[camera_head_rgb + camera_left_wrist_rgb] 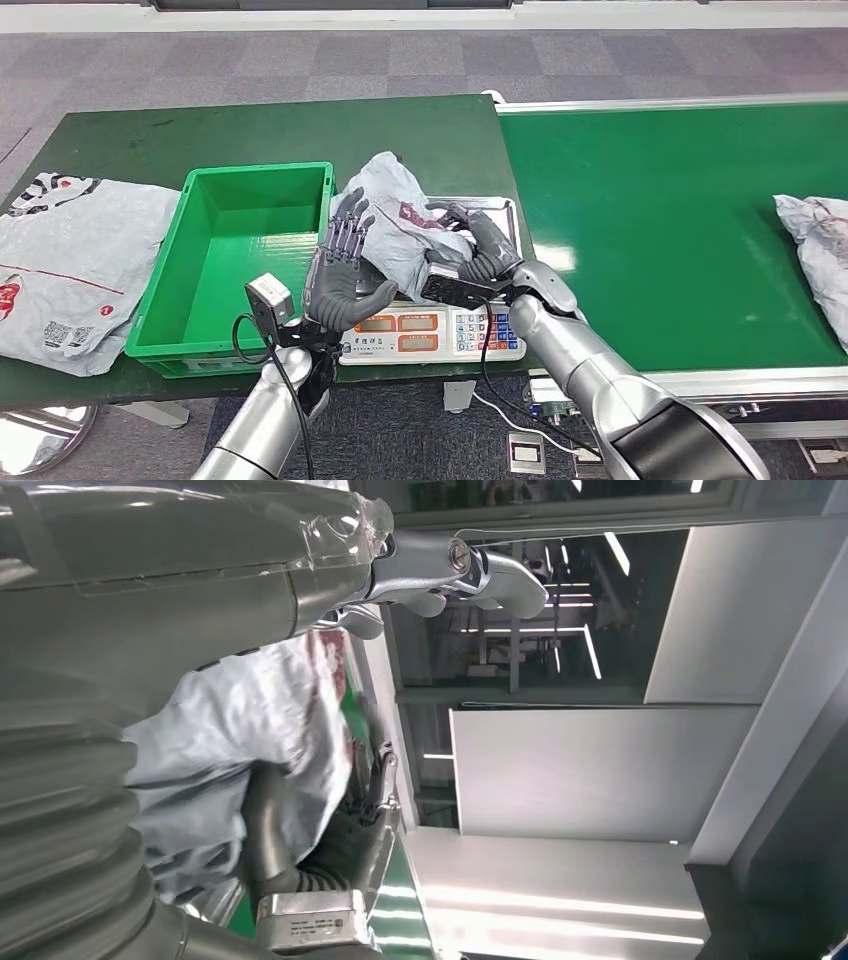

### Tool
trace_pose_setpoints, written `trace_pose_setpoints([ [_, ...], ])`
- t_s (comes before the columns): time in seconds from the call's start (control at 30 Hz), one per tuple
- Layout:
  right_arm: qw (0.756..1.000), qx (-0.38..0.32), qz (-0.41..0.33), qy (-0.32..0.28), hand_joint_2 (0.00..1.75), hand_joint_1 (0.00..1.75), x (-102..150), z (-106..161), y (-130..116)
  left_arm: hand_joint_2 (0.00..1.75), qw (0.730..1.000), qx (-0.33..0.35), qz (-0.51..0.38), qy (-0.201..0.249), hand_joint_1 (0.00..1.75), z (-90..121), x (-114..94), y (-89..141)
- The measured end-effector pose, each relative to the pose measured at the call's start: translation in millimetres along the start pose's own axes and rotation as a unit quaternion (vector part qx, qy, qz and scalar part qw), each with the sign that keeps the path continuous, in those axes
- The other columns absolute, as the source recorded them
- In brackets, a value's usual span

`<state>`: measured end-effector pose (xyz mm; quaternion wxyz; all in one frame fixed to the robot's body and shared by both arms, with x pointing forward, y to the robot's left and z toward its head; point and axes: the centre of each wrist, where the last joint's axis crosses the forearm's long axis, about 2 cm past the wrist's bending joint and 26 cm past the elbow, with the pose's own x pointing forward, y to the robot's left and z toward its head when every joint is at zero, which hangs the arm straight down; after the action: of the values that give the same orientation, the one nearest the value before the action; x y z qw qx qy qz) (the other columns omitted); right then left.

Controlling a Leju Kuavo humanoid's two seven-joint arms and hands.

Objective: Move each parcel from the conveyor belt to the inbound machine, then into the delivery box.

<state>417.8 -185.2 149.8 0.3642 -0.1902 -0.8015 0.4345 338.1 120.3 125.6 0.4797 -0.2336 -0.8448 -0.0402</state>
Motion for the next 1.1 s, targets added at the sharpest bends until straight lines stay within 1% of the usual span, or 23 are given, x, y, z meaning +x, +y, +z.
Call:
trace_pose_setpoints([
  [0.23, 0.999, -0.019, -0.035, 0.017, 1.75, 0.00, -5, 11, 2, 1.75, 1.000, 0.002, -0.001, 0.002, 0.00, 1, 0, 1],
  [0.43, 0.998, -0.030, -0.050, 0.015, 1.75, 0.00, -8, 19, 2, 1.75, 1.000, 0.002, -0.003, 0.002, 0.00, 1, -1, 2],
  [0.57, 0.997, -0.038, -0.072, 0.005, 1.75, 0.00, -9, 23, 2, 1.75, 1.000, 0.002, -0.003, 0.002, 0.00, 1, -1, 2],
  [0.67, 0.994, -0.062, -0.092, -0.010, 1.75, 0.00, -8, 26, 0, 1.75, 1.000, 0.002, -0.003, 0.003, 0.00, 2, -1, 2],
  [0.8, 0.988, -0.109, -0.105, -0.030, 1.75, 0.00, -3, 23, -11, 1.75, 1.000, 0.004, -0.002, 0.005, 0.00, 2, -2, 3],
  [0.93, 0.985, -0.130, -0.105, -0.046, 1.75, 0.00, 0, 18, -22, 1.75, 1.000, 0.004, -0.003, 0.007, 0.00, 3, -2, 4],
  [1.03, 0.982, -0.144, -0.110, -0.051, 1.75, 0.00, 1, 19, -27, 1.75, 1.000, 0.004, -0.003, 0.008, 0.00, 4, -2, 4],
  [1.1, 0.977, -0.171, -0.115, -0.053, 1.75, 0.00, 2, 22, -33, 1.75, 1.000, 0.004, -0.003, 0.008, 0.00, 4, -3, 4],
])
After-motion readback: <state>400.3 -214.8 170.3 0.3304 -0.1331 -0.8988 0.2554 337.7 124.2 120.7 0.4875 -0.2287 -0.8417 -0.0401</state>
